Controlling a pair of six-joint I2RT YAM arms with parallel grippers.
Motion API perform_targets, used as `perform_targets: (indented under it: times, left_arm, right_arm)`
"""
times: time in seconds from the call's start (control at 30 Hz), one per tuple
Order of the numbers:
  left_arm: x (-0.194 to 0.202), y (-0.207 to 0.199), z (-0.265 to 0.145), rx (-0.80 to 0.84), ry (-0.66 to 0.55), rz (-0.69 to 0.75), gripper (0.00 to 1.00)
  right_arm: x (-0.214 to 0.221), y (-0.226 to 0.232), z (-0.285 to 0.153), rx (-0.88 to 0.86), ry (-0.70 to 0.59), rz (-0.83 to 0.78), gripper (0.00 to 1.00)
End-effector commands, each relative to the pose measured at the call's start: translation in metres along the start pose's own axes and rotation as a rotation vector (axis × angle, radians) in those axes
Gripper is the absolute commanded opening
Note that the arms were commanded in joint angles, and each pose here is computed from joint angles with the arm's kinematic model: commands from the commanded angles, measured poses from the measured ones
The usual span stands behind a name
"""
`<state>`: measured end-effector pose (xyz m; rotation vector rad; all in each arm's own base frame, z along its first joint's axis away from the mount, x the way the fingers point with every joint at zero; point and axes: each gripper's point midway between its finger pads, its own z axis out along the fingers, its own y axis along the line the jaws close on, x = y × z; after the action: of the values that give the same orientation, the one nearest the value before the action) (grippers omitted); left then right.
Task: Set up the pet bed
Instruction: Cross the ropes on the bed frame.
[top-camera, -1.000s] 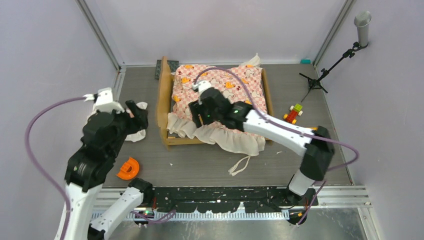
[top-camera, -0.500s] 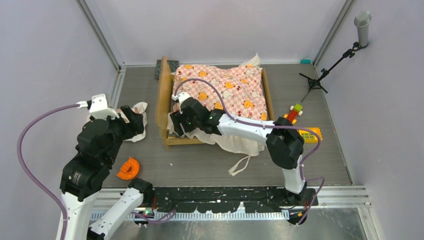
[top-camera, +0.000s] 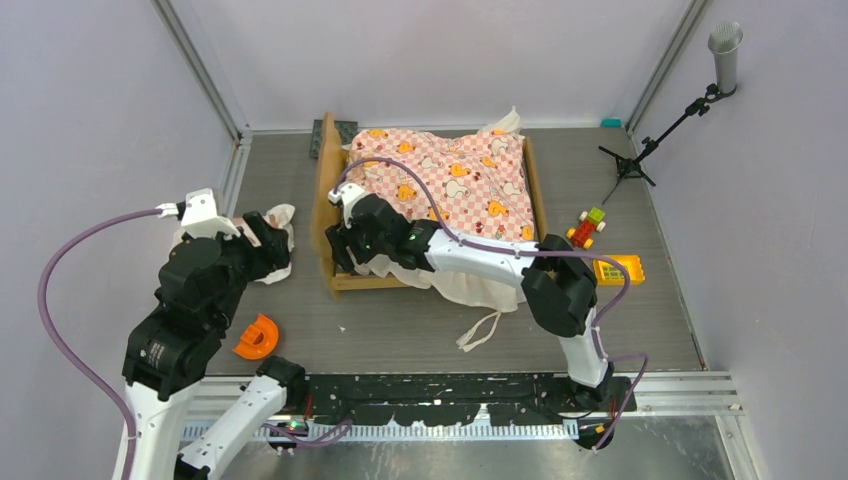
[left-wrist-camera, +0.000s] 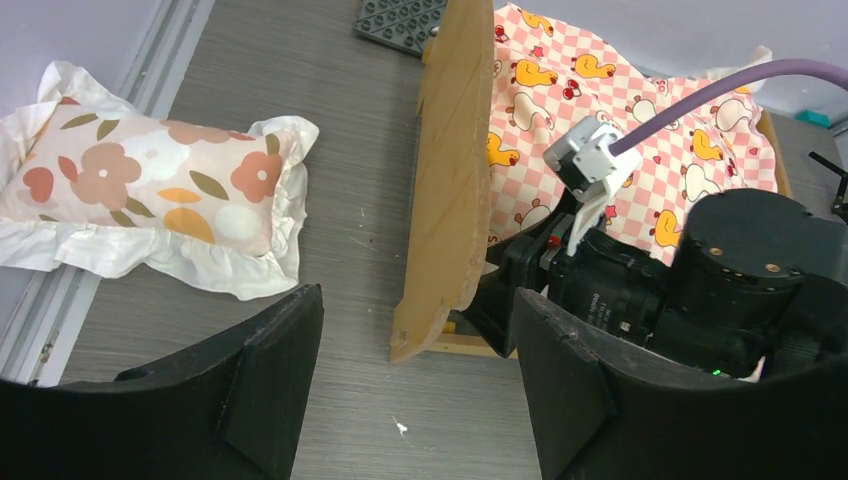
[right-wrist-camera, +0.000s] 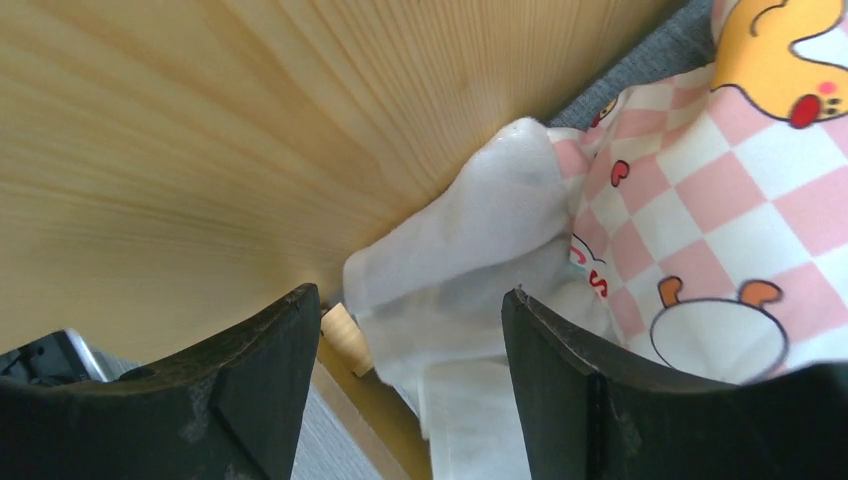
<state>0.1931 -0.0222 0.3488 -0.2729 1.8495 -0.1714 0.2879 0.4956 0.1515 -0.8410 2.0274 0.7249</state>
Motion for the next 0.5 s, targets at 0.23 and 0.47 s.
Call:
perform_targets:
  times: [0.23, 0.47]
  left_arm:
    - [-0.001, 0.002, 0.003, -0.015, -0.005, 0.009, 0.72]
    - [-0.001, 0.002, 0.004, -0.018, -0.005, 0.009, 0.73]
  right_arm:
    - [-0.014, 0.009, 0.023, -0.037, -0.05, -0.017, 0.66]
    - [-0.028, -0.014, 0.007, 0.093, -0.1, 0.006, 0.14]
